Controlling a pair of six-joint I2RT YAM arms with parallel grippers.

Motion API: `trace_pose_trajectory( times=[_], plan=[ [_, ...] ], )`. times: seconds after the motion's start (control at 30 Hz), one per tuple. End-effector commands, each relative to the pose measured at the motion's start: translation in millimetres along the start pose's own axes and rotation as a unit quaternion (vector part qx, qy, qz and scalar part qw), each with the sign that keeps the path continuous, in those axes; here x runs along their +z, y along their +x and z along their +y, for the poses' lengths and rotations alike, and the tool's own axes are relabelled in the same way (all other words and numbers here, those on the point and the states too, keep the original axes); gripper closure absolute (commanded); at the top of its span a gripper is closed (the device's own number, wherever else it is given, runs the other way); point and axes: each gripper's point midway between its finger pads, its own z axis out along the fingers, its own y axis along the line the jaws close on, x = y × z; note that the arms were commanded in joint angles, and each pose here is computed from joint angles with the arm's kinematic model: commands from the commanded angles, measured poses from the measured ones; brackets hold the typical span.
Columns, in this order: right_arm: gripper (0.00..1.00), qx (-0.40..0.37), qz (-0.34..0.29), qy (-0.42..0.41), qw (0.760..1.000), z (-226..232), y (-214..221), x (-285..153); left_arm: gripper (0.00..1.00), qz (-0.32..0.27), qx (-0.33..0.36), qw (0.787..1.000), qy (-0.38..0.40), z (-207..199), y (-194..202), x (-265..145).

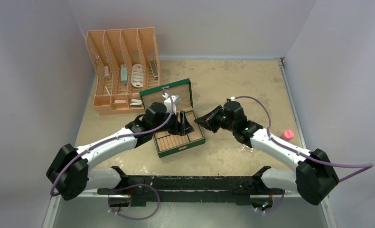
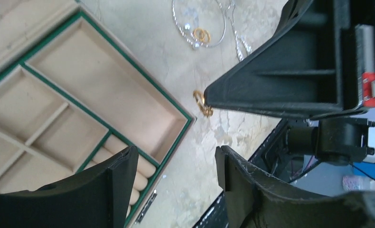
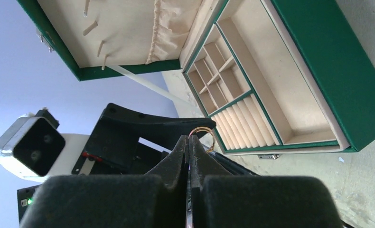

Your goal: Organize the mixed jewelry

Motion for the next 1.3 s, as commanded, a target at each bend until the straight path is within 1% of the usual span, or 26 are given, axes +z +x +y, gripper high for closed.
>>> trace_pose_trajectory(
  times=[0.0, 0.1, 0.3, 0.57, 0.7, 0.93, 1.03, 1.27],
  plan=[
    [1.00, 0.013, 0.014, -0.032, 0.999, 16, 0, -4, 0.38, -0.097, 0.028, 0.994, 0.037, -28, -55, 3],
    [1.00, 0.014, 0.011, -0.033, 0.999, 16, -3, -4, 0.39, -0.110, 0.034, 0.992, 0.043, -30, -60, 3],
    [1.00, 0.023, 0.013, -0.027, 0.999, 10, -7, -1, 0.50, -0.114, 0.037, 0.991, 0.058, -36, -64, 9],
    [1.00, 0.031, 0.026, -0.028, 0.999, 9, -6, 3, 0.54, -0.116, 0.038, 0.991, 0.056, -37, -69, 17],
    [1.00, 0.032, 0.029, -0.029, 0.999, 9, -6, 4, 0.60, -0.123, 0.040, 0.990, 0.051, -35, -72, 19],
    [1.00, 0.042, 0.034, -0.029, 0.998, 7, -6, 5, 0.66, -0.104, 0.043, 0.992, 0.057, -34, -64, 25],
    [1.00, 0.044, 0.034, -0.029, 0.998, 7, -6, 5, 0.72, -0.097, 0.048, 0.992, 0.065, -35, -59, 26],
    [1.00, 0.045, 0.036, -0.032, 0.998, 7, -5, 2, 0.74, -0.100, 0.055, 0.991, 0.065, -35, -60, 28]
  ],
)
